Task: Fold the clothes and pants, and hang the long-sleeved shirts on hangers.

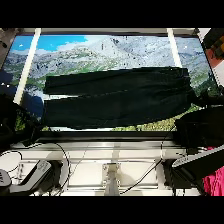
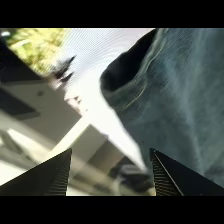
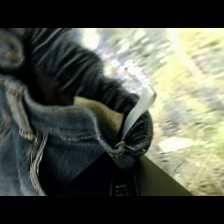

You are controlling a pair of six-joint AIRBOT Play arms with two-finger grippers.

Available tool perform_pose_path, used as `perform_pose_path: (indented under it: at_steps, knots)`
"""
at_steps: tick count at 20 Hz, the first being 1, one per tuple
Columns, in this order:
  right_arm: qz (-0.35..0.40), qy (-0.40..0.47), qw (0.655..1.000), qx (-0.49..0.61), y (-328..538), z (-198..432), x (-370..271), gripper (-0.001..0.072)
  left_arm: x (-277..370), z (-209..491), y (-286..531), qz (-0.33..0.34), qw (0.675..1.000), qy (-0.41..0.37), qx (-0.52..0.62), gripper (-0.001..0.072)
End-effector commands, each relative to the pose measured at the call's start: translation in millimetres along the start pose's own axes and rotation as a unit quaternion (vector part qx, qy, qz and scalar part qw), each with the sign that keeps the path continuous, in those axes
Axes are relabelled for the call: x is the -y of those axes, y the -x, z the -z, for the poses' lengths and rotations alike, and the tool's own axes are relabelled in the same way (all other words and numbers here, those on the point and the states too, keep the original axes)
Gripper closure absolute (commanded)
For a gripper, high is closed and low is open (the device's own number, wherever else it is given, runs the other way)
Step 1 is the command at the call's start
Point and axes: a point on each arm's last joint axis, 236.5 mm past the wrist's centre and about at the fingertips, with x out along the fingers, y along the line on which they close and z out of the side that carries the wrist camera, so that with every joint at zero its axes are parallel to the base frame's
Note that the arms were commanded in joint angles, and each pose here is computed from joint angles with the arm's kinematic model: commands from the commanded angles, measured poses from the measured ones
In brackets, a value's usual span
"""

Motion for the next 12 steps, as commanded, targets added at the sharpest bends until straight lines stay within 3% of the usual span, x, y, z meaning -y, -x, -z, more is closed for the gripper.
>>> perform_pose_path:
  at_steps: [1,4,10,12]
  knots:
    - [-0.021,0.014,0.999,-0.021,1,10,-10,0.0685,19,-22,-5,0.053,0.998,-0.001,0.043,0.0136]
    - [-0.024,0.013,0.999,-0.023,1,11,-12,0.0685,14,-40,-7,0.046,0.996,0.007,0.076,0.0136]
    - [-0.059,0.009,0.998,-0.031,2,15,-28,0.0685,21,-28,-52,0.039,0.999,0.000,0.024,0.0137]
    - [-0.071,0.009,0.997,-0.040,5,20,-35,0.0685,30,-29,-63,0.051,0.998,0.010,0.020,0.0231]
